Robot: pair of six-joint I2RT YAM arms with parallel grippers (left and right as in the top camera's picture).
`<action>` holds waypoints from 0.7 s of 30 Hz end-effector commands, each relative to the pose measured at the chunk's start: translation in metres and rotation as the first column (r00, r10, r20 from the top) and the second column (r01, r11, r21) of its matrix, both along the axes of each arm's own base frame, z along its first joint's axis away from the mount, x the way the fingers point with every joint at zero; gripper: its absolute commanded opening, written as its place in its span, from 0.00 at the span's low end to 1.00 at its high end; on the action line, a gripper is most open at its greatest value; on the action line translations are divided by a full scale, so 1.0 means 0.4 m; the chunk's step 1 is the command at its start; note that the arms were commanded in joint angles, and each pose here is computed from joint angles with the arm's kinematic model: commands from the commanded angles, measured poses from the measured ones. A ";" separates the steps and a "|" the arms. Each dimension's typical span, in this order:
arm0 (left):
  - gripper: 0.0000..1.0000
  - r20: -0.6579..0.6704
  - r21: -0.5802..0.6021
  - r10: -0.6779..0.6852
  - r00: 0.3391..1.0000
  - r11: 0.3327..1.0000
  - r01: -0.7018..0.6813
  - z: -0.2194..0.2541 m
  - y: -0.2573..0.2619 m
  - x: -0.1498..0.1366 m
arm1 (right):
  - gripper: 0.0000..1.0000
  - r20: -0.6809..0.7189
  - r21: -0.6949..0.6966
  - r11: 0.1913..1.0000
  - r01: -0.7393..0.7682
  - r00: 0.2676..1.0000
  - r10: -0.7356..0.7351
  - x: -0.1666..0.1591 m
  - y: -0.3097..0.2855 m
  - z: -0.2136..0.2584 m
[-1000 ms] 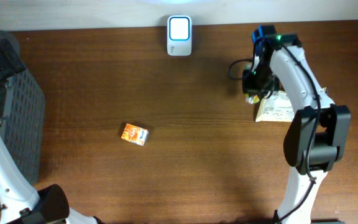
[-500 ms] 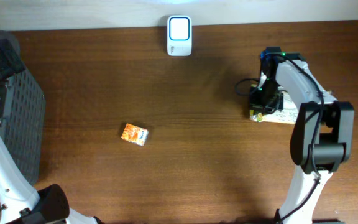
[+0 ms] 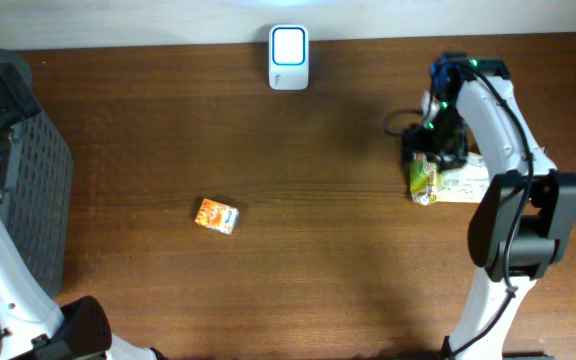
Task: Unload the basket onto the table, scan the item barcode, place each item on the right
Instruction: 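Reach the right gripper to the small orange carton and grasp it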
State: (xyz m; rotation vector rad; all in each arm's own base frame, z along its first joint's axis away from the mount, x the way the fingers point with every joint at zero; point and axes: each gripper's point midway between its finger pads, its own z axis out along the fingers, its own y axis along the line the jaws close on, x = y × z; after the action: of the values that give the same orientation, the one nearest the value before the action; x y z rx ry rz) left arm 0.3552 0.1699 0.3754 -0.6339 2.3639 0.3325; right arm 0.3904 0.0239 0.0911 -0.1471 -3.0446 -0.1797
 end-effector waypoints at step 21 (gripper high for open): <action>0.99 0.001 0.011 -0.008 1.000 1.000 0.008 0.005 0.004 0.001 | 0.57 0.452 0.221 0.438 -0.871 0.490 0.745 -0.118 0.902 -0.145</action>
State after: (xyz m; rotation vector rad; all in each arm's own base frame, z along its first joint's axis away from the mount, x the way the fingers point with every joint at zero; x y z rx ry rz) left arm 0.3552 0.1699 0.3754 -0.6339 2.3639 0.3325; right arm 0.3518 0.3799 0.0483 1.4952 -2.8403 -0.8101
